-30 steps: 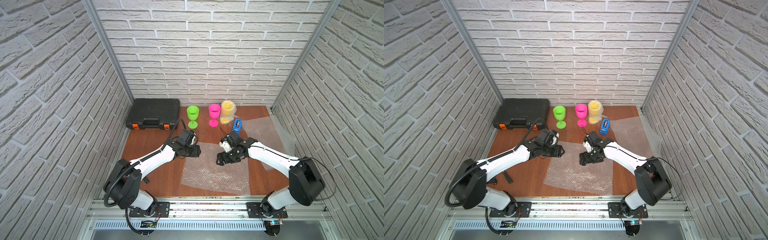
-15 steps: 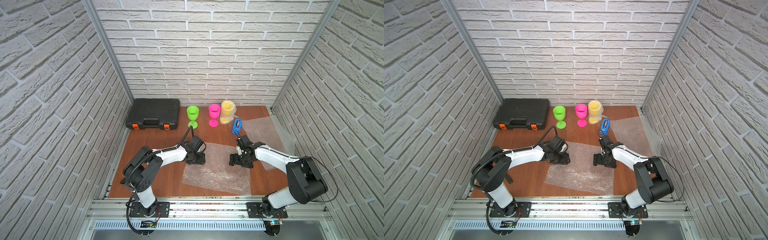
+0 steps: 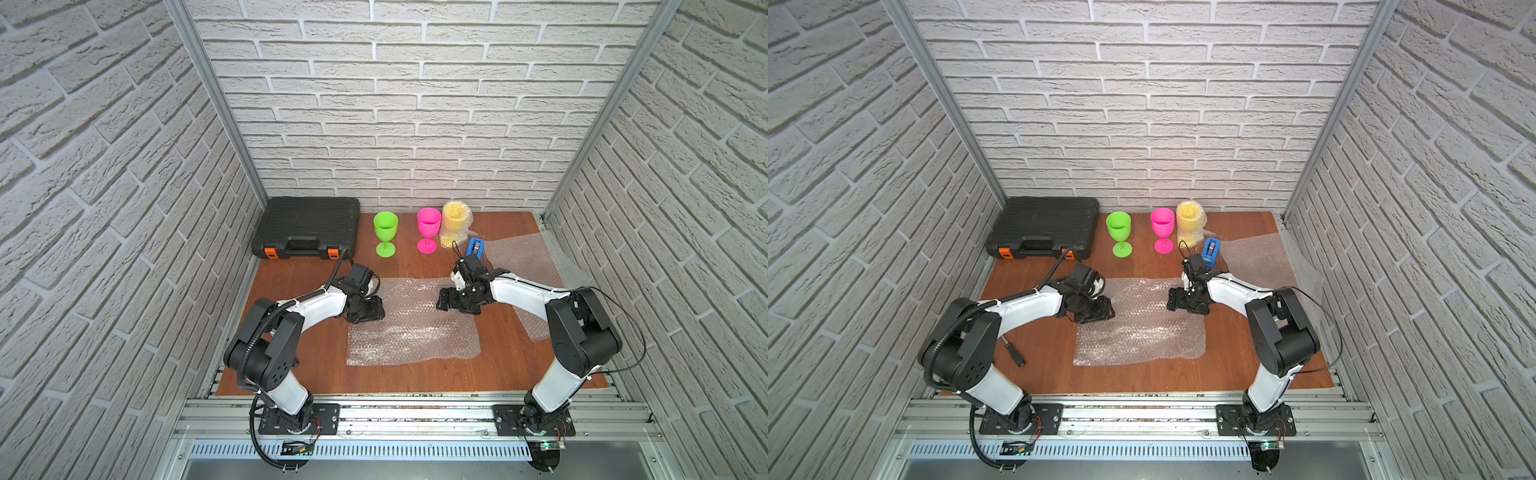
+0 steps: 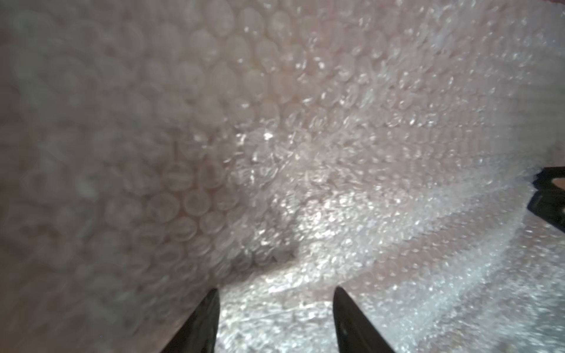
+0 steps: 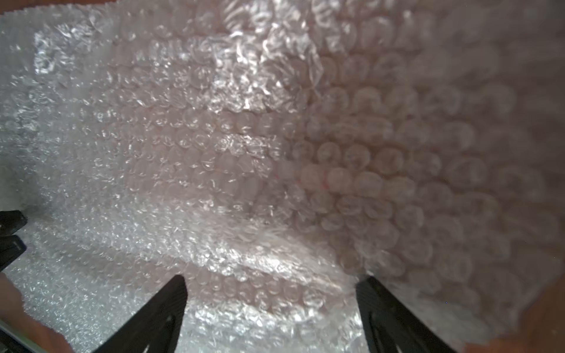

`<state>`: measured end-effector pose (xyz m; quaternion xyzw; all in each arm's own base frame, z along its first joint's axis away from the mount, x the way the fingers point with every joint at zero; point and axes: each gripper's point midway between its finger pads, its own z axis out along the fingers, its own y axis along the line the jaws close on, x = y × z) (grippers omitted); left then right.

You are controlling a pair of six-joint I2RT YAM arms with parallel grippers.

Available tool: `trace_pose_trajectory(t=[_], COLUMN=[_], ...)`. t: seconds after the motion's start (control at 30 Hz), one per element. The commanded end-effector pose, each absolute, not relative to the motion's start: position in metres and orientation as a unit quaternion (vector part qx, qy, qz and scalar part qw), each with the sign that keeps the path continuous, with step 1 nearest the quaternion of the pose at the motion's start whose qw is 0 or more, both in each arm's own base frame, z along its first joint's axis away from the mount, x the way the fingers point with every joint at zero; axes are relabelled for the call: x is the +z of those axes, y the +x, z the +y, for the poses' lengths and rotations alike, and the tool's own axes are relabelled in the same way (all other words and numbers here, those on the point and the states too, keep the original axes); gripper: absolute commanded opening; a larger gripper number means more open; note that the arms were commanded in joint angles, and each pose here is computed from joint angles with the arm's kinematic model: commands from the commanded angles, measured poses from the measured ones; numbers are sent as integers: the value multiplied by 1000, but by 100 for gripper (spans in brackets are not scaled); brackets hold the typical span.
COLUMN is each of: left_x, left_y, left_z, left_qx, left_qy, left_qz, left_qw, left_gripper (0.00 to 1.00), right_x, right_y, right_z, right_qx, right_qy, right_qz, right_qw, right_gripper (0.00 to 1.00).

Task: Wrap wine glasses in bubble wrap
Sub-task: Move the bubble wrap to the center of the board.

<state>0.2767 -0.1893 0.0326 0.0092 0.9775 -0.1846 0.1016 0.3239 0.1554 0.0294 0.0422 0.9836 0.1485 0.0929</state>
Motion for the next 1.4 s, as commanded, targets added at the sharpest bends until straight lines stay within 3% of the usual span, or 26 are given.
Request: trace_pose_trajectory(t=[0.0,0.17,0.47,0.8,1.0,1.37], left_x=[40,56,50,30,22,30], left_y=[265,274,280,263,247,244], left_z=[-174,-159,-143,-166,-175,-164], left_qx=[-161,-146,-144,-212,-224,-206], left_qy=[22,5,-21,-14,-15,-29], left_qz=[982,982,982,974,972,974], left_qw=[97,123,118,79,60,84], left_gripper=[60,62,63,60,57,59], right_x=[29,37,81,153,166,170], right_y=[319,312,329,411,460,537], right_z=[137,121,139,174,196,201], right_qx=[99,61,123,175,190,152], right_qy=[43,52,13,-64,-105,-123], right_qz=[990,993,977,919,875,787], right_qw=[89,91,173,348,433,586], right_gripper=[88,87,86,91,88,89])
